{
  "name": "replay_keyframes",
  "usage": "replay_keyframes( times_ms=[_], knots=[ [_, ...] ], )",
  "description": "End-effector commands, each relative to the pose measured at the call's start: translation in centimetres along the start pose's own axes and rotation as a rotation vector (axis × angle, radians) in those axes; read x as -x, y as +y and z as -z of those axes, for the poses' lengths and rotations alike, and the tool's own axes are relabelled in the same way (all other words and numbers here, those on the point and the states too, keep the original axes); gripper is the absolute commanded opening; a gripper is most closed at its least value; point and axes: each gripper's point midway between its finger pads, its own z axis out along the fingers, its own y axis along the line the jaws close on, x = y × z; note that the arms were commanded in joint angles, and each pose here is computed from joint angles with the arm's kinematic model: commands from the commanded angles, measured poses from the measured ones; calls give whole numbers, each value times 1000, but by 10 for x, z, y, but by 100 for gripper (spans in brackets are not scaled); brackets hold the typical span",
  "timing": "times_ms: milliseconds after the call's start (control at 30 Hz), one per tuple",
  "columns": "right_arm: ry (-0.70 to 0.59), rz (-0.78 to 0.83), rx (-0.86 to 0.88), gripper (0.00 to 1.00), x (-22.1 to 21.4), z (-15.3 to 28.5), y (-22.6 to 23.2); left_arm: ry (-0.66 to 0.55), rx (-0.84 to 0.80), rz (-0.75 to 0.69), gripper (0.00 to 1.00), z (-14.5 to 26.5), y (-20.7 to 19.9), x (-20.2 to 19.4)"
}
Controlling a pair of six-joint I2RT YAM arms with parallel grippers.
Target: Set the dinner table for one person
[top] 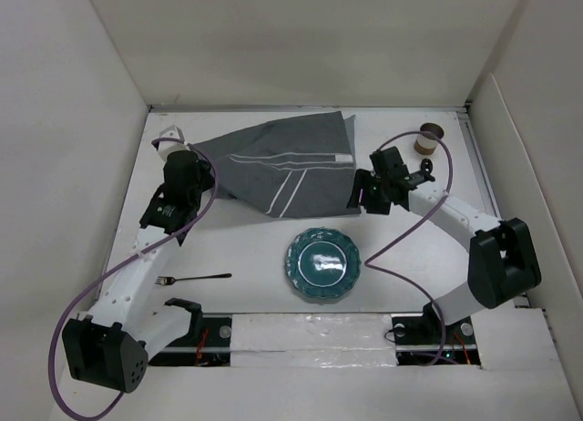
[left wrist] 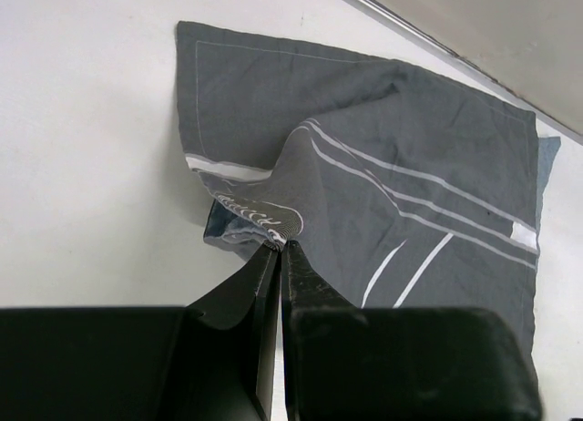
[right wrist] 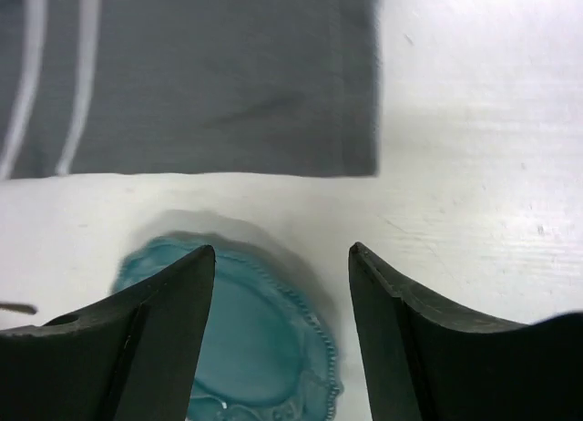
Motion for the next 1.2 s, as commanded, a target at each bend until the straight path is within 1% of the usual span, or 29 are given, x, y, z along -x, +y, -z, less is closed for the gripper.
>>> replay_keyframes(
  times_ms=[0,33,100,233,333,467,500,567,667,700,867,933,1033,1067,1133,1167],
  knots=[
    [-2,-113,-30,66,-9,-17,-20,-39,-46,23,0,7,-4,6],
    [-1,-162,-17,64,-8,-19,-26,-34,-52,23,0,8,-4,4],
    [-11,-208,29,56,-8,-25,-26,-26,-64,17,0,10,-6,-1],
    [-19,-253,75,57,0,-33,-24,-19,-68,8,0,12,-6,-5],
    [-8,-304,114,60,2,-45,-23,-13,-67,7,0,13,-4,-9],
    [13,-358,134,56,-3,-55,-21,-7,-65,-3,0,15,-3,-12],
    [23,-371,122,52,-7,-59,-23,-8,-61,-7,0,15,-2,-12],
    [16,-404,105,49,-5,-63,-28,-8,-60,-5,0,15,-2,-13],
    [4,-463,45,41,-5,-69,-41,-16,-64,-2,0,16,-3,-9],
    [4,-463,44,41,-5,-69,-41,-17,-63,-2,0,16,-3,-9],
    [-2,-495,4,34,-6,-71,-48,-25,-60,-1,0,17,-3,-5],
    [21,-497,-4,34,-11,-76,-49,-27,-59,1,0,17,-3,-5],
    [29,-501,-5,23,-14,-80,-50,-33,-55,5,0,18,-3,-3],
    [23,-500,3,16,-13,-81,-49,-33,-55,5,0,18,-3,-3],
    [27,-503,22,10,-12,-81,-49,-41,-50,7,0,18,-2,0],
    [21,-497,33,1,-9,-78,-47,-49,-51,8,0,18,-3,3]
  ],
)
